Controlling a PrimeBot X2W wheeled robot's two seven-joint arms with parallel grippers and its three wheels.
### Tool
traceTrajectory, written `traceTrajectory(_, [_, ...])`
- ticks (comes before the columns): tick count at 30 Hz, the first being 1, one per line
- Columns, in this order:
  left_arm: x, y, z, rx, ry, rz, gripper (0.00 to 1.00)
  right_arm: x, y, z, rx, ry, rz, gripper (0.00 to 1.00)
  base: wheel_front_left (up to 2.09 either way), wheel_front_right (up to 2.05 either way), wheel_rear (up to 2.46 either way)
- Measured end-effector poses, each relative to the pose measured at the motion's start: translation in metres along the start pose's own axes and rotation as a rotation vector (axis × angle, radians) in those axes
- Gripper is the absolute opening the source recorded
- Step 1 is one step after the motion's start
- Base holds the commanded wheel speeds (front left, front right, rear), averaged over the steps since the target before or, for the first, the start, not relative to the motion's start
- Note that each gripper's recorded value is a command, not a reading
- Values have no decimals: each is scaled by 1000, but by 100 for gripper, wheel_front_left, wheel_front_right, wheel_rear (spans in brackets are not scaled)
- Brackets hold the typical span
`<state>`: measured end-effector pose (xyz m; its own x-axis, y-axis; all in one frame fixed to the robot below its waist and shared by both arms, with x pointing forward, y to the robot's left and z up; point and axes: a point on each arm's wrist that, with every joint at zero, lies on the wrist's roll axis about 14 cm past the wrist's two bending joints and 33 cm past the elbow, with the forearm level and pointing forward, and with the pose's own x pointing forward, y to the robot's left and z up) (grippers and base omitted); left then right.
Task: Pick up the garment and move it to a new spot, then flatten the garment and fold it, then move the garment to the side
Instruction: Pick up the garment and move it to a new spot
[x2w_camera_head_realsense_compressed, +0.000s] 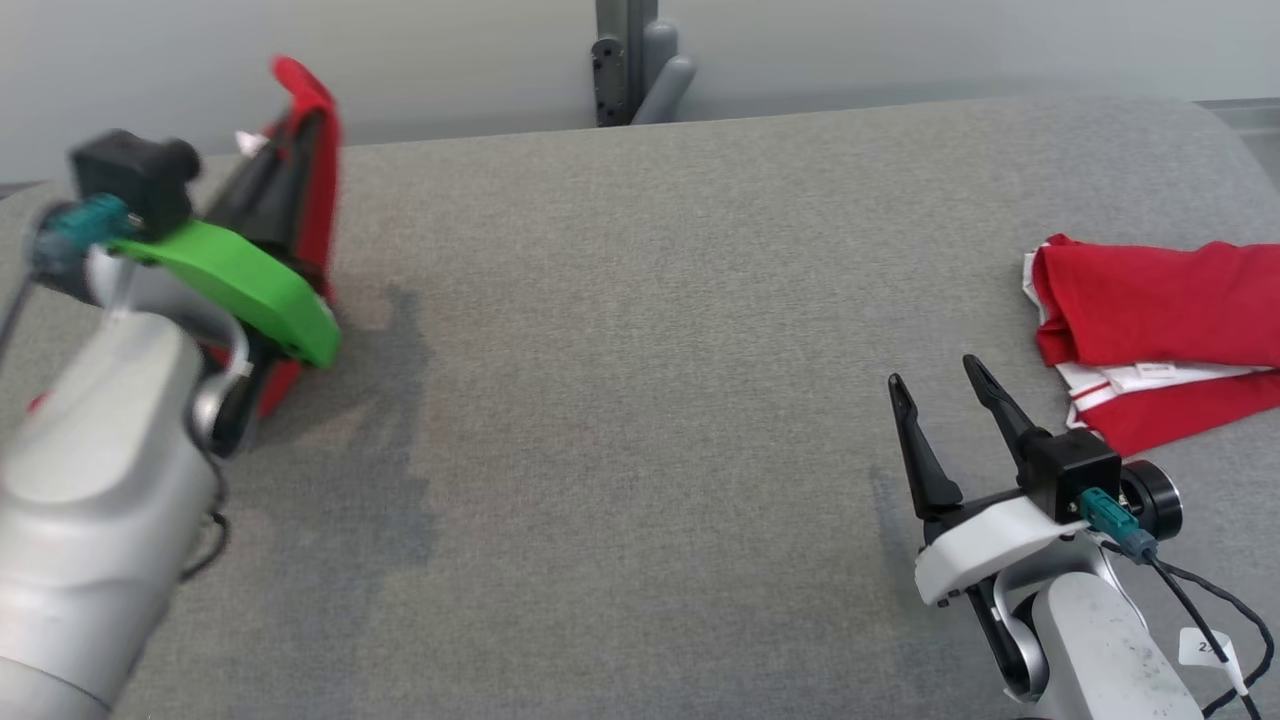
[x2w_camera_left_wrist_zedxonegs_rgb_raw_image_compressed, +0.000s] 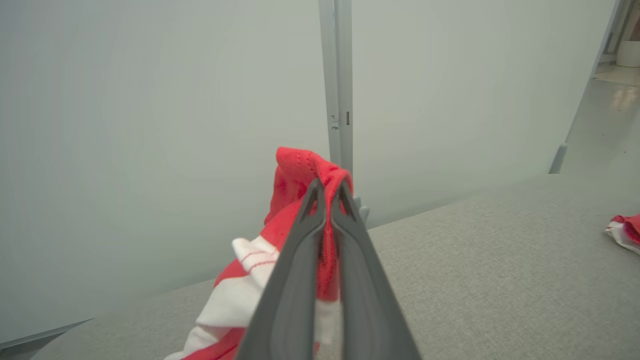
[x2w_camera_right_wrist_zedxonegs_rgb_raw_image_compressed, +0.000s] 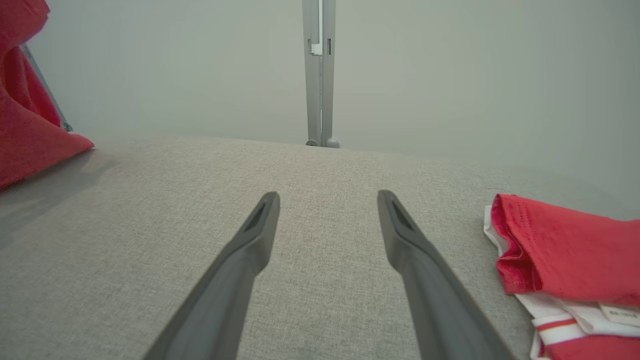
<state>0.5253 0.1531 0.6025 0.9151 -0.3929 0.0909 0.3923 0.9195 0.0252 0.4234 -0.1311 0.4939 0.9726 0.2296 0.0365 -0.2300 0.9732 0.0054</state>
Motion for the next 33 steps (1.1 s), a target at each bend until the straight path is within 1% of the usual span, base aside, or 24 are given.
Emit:
traceTrajectory(3, [8, -65, -21, -83, 23, -125, 0, -11, -14, 8, -6, -17, -46, 100, 0, 0, 0])
traceTrajectory(5, [10, -107, -33, -156, 39, -195, 0, -19, -21, 11, -9, -24, -72, 100, 0, 0, 0])
traceTrajectory(10, [8, -211, -52, -287, 92, -381, 0, -38, -41, 17, -22, -33, -139, 100, 0, 0, 0])
traceTrajectory(13, [3, -258, -58, -330, 118, -468, 0, -48, -51, 18, -28, -32, -173, 100, 0, 0, 0])
traceTrajectory(15, [3, -276, -55, -344, 115, -501, 0, -55, -56, 19, -31, -31, -193, 100, 0, 0, 0])
traceTrajectory(17, [7, -281, -56, -341, 113, -502, 0, -60, -61, 19, -33, -31, -209, 100, 0, 0, 0])
traceTrajectory(18, [8, -281, -58, -337, 116, -496, 19, -62, -63, 20, -33, -31, -218, 100, 0, 0, 0])
traceTrajectory(19, [10, -280, -58, -350, 114, -484, 100, -65, -65, 20, -33, -32, -226, 100, 0, 0, 0])
traceTrajectory(23, [16, -268, -61, -343, 101, -430, 100, -68, -70, 19, -27, -31, -249, 100, 0, 0, 0])
traceTrajectory(25, [18, -252, -62, -338, 90, -373, 100, -66, -69, 19, -22, -30, -245, 100, 0, 0, 0])
traceTrajectory(28, [18, -217, -58, -303, 54, -265, 100, -63, -63, 20, -15, -37, -231, 100, 0, 0, 0])
traceTrajectory(29, [9, -192, -65, -286, 56, -190, 100, -60, -59, 23, -11, -48, -216, 100, 0, 0, 0])
traceTrajectory(33, [-18, -140, -79, -257, 63, -41, 100, -56, -49, 25, -4, -57, -190, 100, 0, 0, 0])
